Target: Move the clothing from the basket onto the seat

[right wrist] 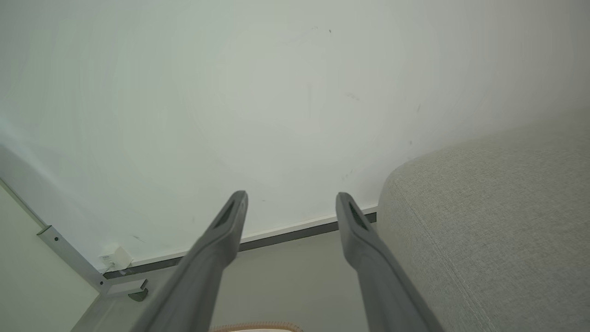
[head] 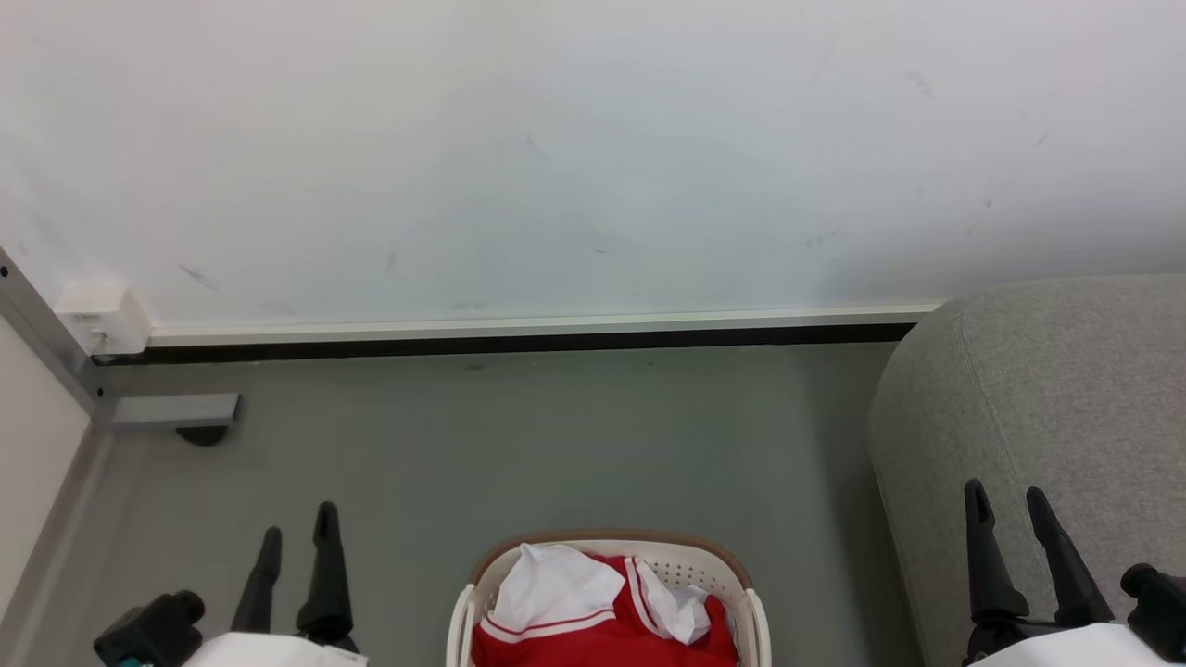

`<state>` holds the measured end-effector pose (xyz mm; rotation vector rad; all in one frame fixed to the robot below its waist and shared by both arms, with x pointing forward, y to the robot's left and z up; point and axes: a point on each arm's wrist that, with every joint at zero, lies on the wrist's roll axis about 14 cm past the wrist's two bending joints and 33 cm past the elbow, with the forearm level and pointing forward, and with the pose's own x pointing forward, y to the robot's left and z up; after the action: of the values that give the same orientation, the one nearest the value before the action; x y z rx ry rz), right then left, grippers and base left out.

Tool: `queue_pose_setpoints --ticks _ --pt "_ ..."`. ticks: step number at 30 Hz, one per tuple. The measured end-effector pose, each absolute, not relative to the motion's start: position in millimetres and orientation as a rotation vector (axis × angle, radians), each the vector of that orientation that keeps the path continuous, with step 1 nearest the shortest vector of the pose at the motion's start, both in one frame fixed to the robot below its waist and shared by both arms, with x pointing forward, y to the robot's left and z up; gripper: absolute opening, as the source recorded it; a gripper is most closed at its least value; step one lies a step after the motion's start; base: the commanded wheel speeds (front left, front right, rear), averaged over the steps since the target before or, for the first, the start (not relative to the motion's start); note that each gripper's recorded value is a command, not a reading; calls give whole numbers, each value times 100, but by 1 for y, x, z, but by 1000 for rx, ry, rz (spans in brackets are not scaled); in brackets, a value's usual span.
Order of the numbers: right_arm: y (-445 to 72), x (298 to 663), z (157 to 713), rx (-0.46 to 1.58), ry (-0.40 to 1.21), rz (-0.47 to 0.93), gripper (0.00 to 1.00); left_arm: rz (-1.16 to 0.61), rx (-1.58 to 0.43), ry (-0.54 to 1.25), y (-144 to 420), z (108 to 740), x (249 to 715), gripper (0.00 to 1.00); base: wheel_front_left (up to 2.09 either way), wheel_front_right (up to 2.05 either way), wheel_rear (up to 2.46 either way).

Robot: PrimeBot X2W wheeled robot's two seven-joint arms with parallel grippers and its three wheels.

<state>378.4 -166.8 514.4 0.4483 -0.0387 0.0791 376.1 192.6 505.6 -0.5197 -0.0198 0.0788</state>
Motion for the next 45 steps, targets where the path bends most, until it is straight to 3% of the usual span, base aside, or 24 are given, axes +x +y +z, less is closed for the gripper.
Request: queue_pose_setpoints --ticks 45 --pt "-165 371 501 197 -52 93 100 53 -66 -42 194 499 368 100 0 0 0"
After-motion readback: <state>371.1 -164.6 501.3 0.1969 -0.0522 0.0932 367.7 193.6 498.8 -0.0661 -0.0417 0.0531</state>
